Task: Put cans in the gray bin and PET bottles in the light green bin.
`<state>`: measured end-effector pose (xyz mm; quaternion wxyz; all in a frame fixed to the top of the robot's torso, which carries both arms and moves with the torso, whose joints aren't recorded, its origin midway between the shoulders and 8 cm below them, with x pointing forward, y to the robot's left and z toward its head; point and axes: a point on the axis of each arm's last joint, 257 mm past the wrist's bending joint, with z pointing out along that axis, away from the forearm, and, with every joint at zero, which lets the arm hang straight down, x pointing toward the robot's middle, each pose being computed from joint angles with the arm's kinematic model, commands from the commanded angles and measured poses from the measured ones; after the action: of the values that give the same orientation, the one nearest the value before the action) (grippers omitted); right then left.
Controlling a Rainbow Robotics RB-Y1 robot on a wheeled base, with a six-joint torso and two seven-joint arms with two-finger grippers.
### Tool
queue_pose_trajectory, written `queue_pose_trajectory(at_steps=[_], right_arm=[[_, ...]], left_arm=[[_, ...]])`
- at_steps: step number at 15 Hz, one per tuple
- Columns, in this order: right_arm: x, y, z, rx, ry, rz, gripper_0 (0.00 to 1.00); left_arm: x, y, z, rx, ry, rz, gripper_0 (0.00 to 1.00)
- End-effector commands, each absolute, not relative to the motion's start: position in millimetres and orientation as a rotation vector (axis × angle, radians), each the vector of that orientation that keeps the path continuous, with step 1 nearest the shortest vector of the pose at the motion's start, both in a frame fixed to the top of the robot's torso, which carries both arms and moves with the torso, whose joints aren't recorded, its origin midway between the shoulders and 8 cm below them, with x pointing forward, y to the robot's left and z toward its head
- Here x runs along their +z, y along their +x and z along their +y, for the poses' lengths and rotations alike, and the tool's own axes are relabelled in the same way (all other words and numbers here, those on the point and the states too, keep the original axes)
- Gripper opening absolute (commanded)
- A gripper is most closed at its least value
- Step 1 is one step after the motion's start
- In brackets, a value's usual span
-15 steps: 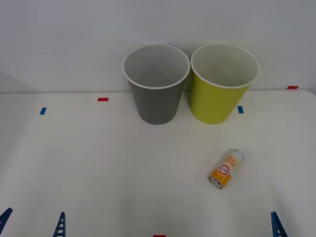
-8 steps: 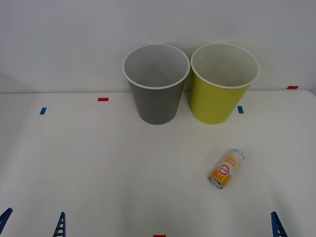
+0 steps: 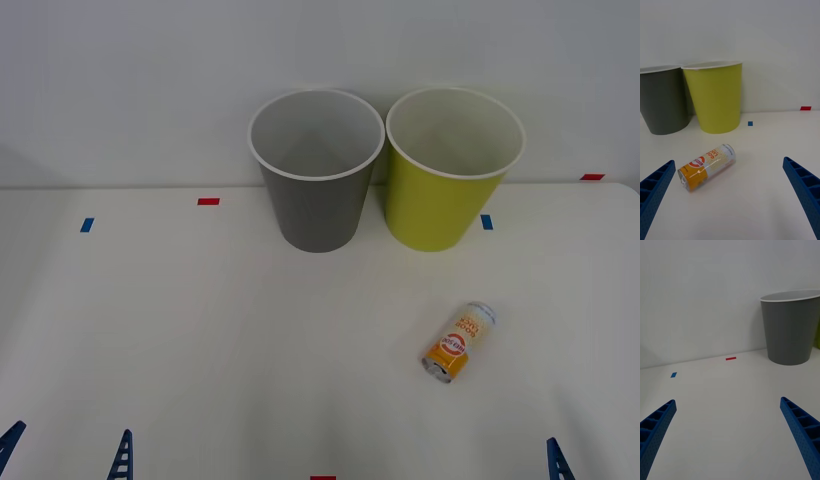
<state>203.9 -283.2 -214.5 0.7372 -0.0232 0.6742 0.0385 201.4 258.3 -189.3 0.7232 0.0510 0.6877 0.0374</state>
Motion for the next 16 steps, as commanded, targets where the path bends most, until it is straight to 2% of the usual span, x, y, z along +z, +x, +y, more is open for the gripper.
queue_pose_trajectory(at_steps=[1, 7, 11, 16], right_arm=[[-203, 207, -290, 0.019, -0.110, 1.445, 1.00], [-204, 219, -290, 0.008, -0.033, 1.450, 1.00], [-190, 248, -282, 0.066, 0.053, 1.500, 1.00], [-183, 280, -298, 0.045, 0.047, 1.574, 1.00]], left_arm=[[-189, 201, 258, 0.083, 0.113, 1.518, 0.95], [-189, 201, 258, 0.083, 0.113, 1.518, 0.95], [-189, 201, 258, 0.083, 0.113, 1.518, 0.95], [-189, 201, 258, 0.083, 0.113, 1.518, 0.95]])
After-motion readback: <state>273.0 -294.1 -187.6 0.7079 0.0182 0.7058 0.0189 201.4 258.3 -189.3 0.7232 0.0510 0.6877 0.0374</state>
